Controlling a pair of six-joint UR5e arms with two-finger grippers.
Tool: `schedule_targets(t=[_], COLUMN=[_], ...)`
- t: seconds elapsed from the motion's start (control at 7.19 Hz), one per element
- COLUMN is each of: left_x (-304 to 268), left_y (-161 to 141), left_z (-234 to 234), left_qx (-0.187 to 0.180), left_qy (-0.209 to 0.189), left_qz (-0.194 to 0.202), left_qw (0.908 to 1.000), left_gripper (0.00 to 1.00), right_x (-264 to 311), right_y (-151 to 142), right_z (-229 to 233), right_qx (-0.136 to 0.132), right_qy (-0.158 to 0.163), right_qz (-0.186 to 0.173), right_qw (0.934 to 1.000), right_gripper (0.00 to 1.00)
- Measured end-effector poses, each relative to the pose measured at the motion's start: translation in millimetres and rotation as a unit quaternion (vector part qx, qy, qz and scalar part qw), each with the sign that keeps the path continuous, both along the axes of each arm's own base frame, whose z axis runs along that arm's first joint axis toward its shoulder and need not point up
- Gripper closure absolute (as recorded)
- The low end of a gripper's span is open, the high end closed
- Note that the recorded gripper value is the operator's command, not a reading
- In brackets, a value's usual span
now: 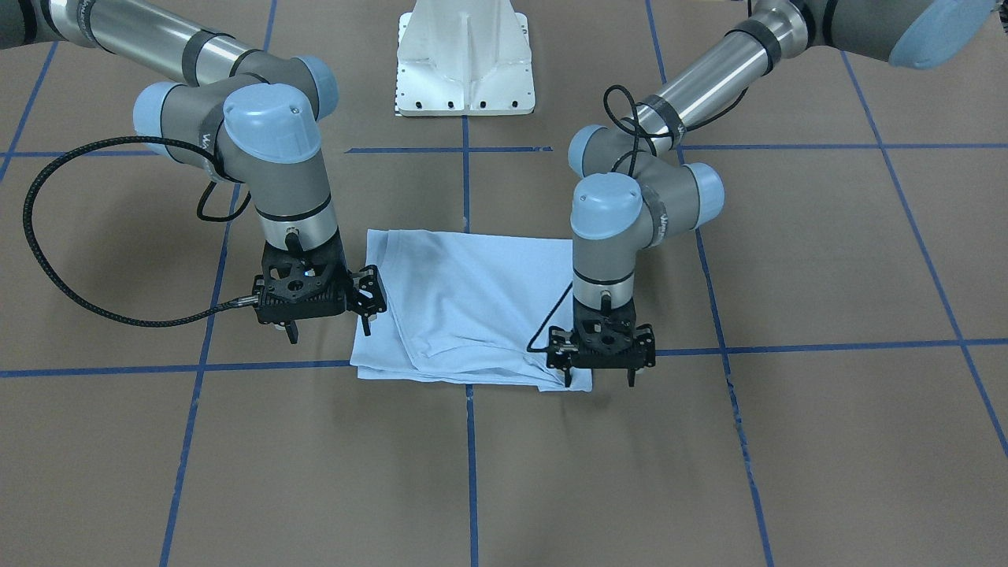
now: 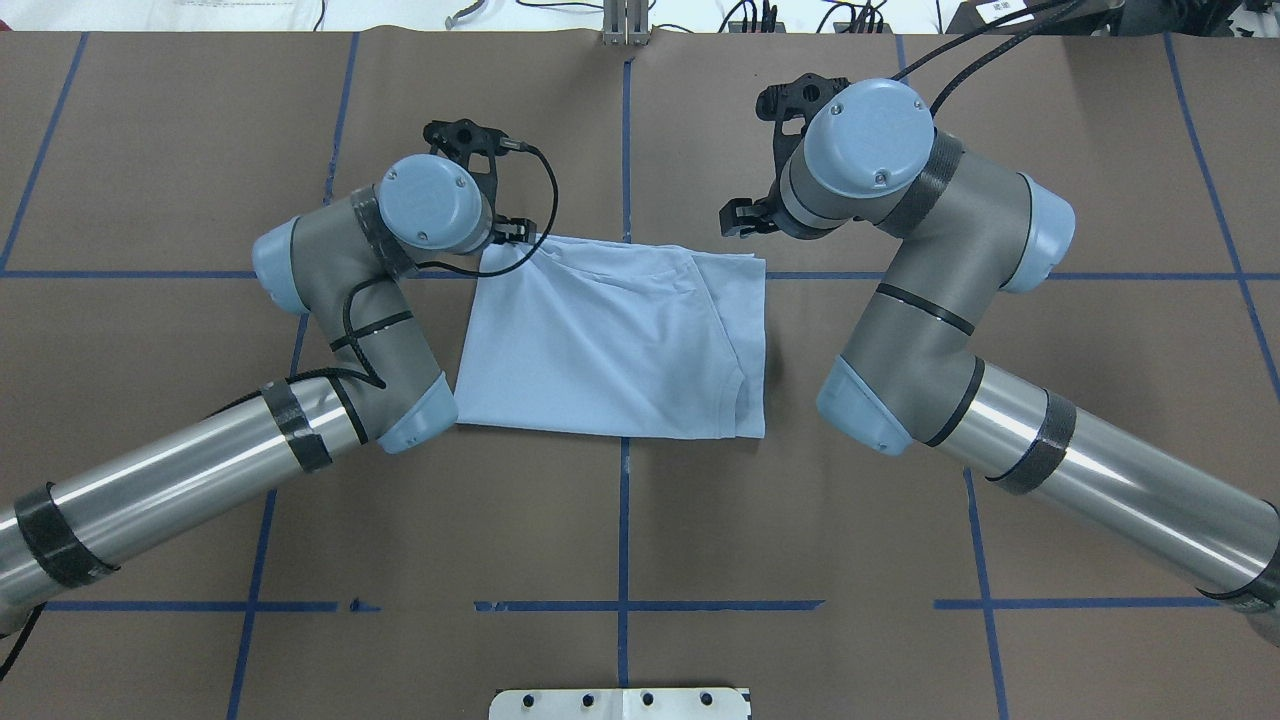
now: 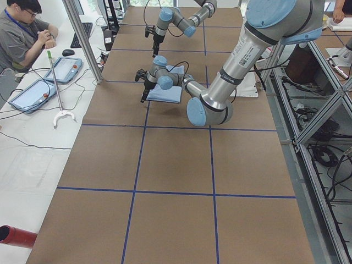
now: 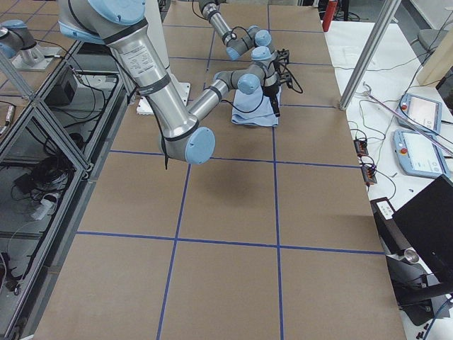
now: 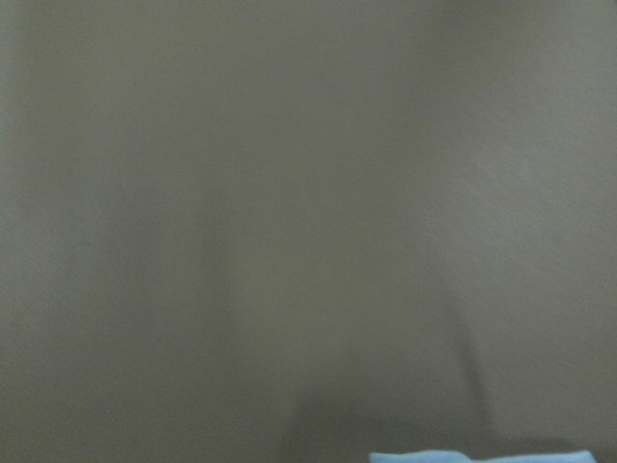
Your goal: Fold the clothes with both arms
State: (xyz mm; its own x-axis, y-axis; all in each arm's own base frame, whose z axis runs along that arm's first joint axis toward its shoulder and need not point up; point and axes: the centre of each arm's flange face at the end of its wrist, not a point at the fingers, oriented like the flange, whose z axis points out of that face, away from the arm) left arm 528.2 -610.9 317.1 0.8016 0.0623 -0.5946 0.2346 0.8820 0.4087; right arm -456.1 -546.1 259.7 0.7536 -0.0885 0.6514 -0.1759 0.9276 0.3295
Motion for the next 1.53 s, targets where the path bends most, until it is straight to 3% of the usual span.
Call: schedule_targets(t=[0.28,0.56,1.11,1.53], left_x=[-34.0,-43.6,-87.8,-187.2], left_y=[-31.2,-29.7,10.5,45.4], left_z=[5.1,-4.9,-10.2,-20.6], left_qx=[0.012,0.018,0.034,0.075], left_qy=[-0.002,0.024,0.056,0.02], left_qz=[0.0,0.016,0.037,0.072], left_qw=[0.9999,0.9994,0.9972,0.9944], left_gripper=[0.0,0.0,0.0,0.0], right_x=[-0.2,-0.5,32.9,152.4], right_y=[0.3,0.6,-22.2,-70.9], right_z=[1.7,3.1,14.0,64.0], right_qx=[-0.001,-0.002,-0.011,-0.008], right_qy=[0.0,0.001,0.011,0.049], right_qz=[-0.001,-0.002,-0.014,-0.065], right_qw=[1.0,1.0,0.9998,0.9967], right_gripper=[0.0,0.0,0.0,0.0])
